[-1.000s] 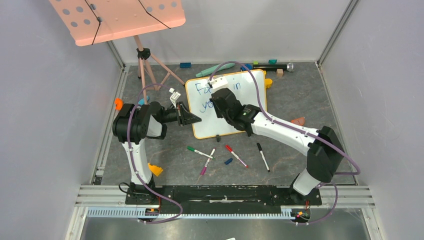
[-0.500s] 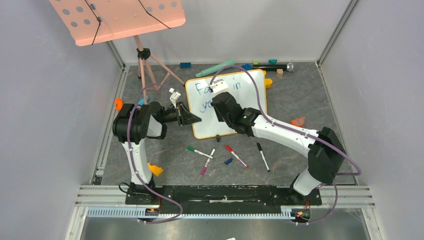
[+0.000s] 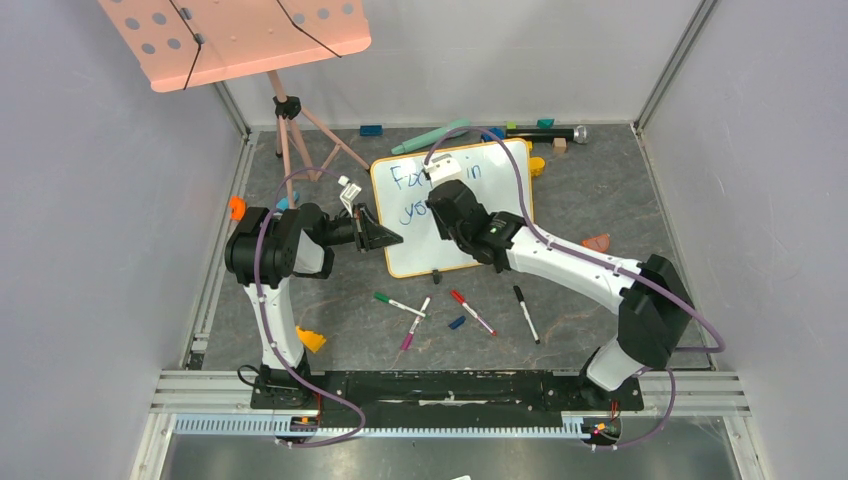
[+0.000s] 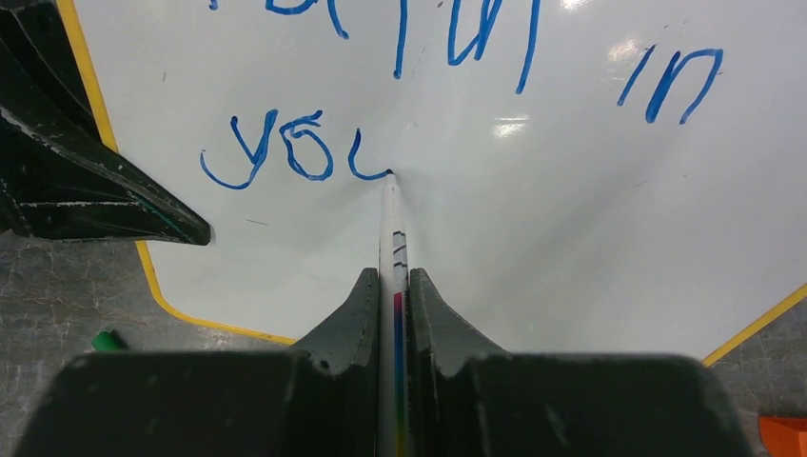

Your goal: Write a sentence on the whiteboard

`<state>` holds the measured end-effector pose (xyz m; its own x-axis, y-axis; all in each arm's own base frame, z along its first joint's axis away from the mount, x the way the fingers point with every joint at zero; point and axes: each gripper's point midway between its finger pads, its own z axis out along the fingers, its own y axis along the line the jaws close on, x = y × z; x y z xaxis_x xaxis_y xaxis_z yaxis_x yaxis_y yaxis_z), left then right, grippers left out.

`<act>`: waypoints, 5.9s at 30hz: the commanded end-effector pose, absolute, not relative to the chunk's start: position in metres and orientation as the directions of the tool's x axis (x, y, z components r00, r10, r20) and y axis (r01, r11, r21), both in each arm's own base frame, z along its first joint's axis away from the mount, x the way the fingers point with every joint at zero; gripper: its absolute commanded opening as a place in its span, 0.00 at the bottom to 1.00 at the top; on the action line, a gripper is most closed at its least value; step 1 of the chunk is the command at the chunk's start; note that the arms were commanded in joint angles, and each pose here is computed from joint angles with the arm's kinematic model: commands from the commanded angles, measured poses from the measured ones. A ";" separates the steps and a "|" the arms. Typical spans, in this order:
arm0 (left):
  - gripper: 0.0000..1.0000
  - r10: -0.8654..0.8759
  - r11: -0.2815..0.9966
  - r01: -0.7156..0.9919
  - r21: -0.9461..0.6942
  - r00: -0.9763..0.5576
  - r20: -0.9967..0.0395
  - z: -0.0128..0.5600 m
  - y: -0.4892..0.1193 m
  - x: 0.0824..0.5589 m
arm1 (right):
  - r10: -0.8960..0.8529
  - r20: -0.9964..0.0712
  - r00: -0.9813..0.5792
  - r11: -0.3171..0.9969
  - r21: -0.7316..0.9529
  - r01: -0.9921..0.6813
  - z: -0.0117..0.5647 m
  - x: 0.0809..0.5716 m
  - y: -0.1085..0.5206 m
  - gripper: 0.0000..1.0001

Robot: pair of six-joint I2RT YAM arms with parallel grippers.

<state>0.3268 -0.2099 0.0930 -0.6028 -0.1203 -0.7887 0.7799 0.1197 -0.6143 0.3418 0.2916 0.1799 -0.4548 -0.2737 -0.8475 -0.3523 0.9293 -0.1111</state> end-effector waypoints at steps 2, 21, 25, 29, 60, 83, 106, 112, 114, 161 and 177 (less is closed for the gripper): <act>0.02 -0.077 0.070 0.899 -0.432 -0.426 -0.901 0.104 -0.212 0.320 | -0.235 -0.879 -0.415 0.948 -0.113 -0.299 0.210 0.362 0.285 0.00; 0.02 -0.077 0.070 0.899 -0.433 -0.427 -0.901 0.104 -0.212 0.320 | -0.226 -0.857 -0.462 0.940 -0.066 -0.336 0.185 0.347 0.283 0.00; 0.02 -0.078 0.071 0.899 -0.432 -0.427 -0.901 0.104 -0.213 0.320 | -0.233 -0.852 -0.469 0.942 -0.079 -0.325 0.182 0.344 0.277 0.00; 0.02 -0.078 0.071 0.899 -0.433 -0.428 -0.901 0.104 -0.213 0.320 | -0.232 -0.857 -0.460 0.947 -0.091 -0.309 0.189 0.344 0.272 0.00; 0.02 -0.077 0.070 0.899 -0.433 -0.428 -0.901 0.104 -0.212 0.320 | -0.194 -0.897 -0.396 0.943 -0.060 -0.326 0.229 0.361 0.279 0.00; 0.02 -0.078 0.071 0.899 -0.433 -0.428 -0.901 0.104 -0.212 0.320 | -0.208 -0.886 -0.414 0.955 -0.093 -0.281 0.222 0.372 0.263 0.00; 0.02 -0.077 0.070 0.898 -0.434 -0.429 -0.900 0.104 -0.212 0.320 | -0.208 -0.860 -0.466 0.947 -0.058 -0.317 0.189 0.350 0.257 0.00; 0.02 -0.077 0.070 0.898 -0.435 -0.430 -0.900 0.104 -0.212 0.320 | -0.216 -0.869 -0.445 0.949 -0.079 -0.306 0.201 0.359 0.260 0.00; 0.02 -0.077 0.070 0.898 -0.434 -0.428 -0.900 0.104 -0.212 0.320 | -0.213 -0.872 -0.440 0.949 -0.079 -0.304 0.205 0.363 0.261 0.00; 0.02 -0.079 0.070 0.897 -0.436 -0.430 -0.899 0.105 -0.213 0.321 | -0.092 -0.927 -0.364 0.968 0.002 -0.250 0.224 0.343 0.214 0.00; 0.02 -0.077 0.069 0.899 -0.432 -0.427 -0.901 0.105 -0.212 0.321 | -0.145 -0.900 -0.411 0.946 -0.005 -0.324 0.201 0.327 0.239 0.00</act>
<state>0.3265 -0.2099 0.0931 -0.6013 -0.1191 -0.7901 0.7815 0.1183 -0.6125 0.3349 0.2238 0.2012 -0.4256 -0.1394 -0.8941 -0.3069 0.9517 -0.0023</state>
